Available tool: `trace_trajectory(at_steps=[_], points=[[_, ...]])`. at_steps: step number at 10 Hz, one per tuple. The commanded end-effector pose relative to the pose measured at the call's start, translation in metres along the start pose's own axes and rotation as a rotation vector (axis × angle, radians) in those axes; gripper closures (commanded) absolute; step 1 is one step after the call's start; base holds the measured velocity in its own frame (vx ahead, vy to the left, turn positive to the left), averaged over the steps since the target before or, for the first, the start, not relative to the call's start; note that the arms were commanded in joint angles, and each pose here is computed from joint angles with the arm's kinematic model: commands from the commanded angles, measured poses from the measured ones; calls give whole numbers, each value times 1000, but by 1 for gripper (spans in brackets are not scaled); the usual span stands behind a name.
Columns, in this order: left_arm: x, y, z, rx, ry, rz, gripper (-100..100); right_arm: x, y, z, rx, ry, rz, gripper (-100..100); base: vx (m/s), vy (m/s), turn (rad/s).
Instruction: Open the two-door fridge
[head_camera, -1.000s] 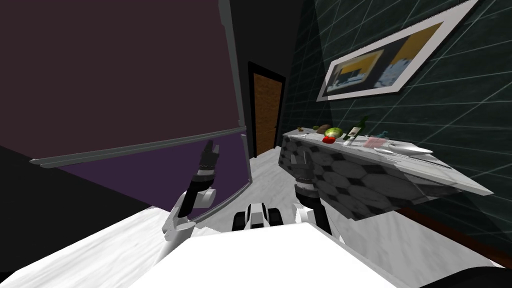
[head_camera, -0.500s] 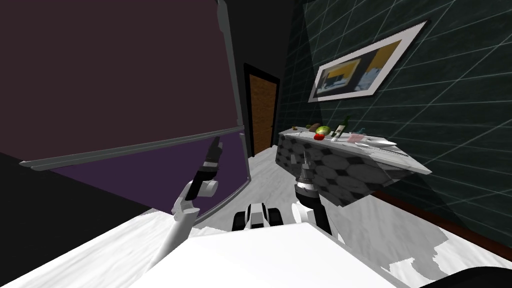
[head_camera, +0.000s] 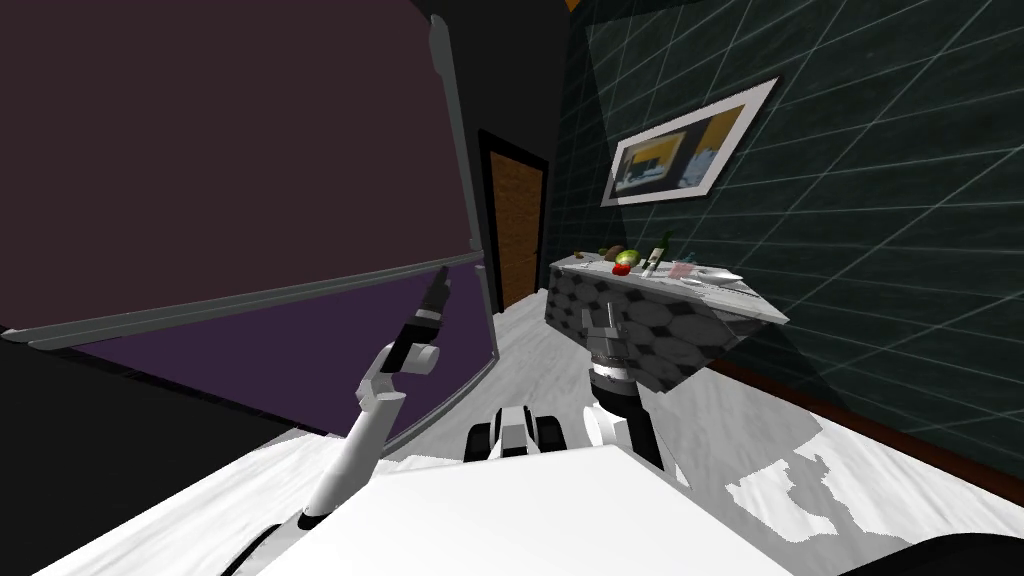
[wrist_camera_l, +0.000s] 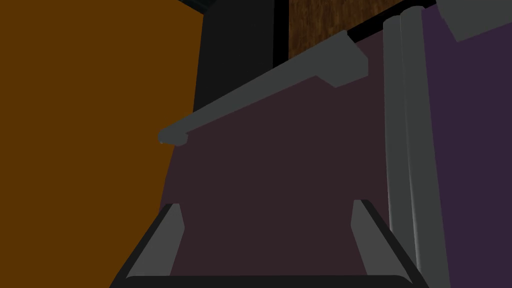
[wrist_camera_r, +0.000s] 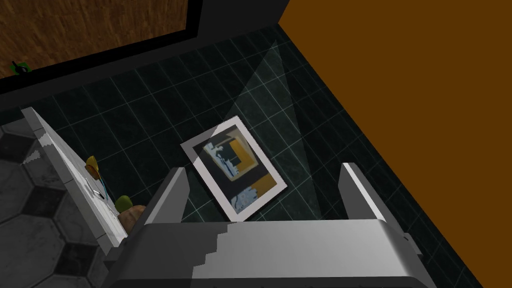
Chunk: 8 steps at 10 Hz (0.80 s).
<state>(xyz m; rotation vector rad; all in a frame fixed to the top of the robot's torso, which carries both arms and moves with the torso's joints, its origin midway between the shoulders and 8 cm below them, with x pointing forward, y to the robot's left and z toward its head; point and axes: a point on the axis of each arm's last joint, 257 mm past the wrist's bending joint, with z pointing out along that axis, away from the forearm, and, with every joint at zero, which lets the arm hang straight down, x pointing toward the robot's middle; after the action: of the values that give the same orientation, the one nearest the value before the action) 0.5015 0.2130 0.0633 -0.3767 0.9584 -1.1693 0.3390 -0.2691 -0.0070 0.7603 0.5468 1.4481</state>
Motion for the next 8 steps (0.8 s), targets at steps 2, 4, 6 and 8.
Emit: trace_trajectory(at_steps=[2, 4, 6, 8], points=[[2, 15, 29, -48, 36, 39, -100, 0, 0, 0, 0, 0, 0, 0, -63, 37, -94], [3, 21, 44, -71, 53, 58, -100, 0, 0, 0, 0, 0, 0, 0, -52, 34, -113], [4, 28, 56, -102, 72, 77, -100, 0, 0, 0, 0, 0, 0, 0, -39, 30, -86], [4, 31, 72, -119, 87, 97, -100, 0, 0, 0, 0, 0, 0, 0, -37, 25, -92]])
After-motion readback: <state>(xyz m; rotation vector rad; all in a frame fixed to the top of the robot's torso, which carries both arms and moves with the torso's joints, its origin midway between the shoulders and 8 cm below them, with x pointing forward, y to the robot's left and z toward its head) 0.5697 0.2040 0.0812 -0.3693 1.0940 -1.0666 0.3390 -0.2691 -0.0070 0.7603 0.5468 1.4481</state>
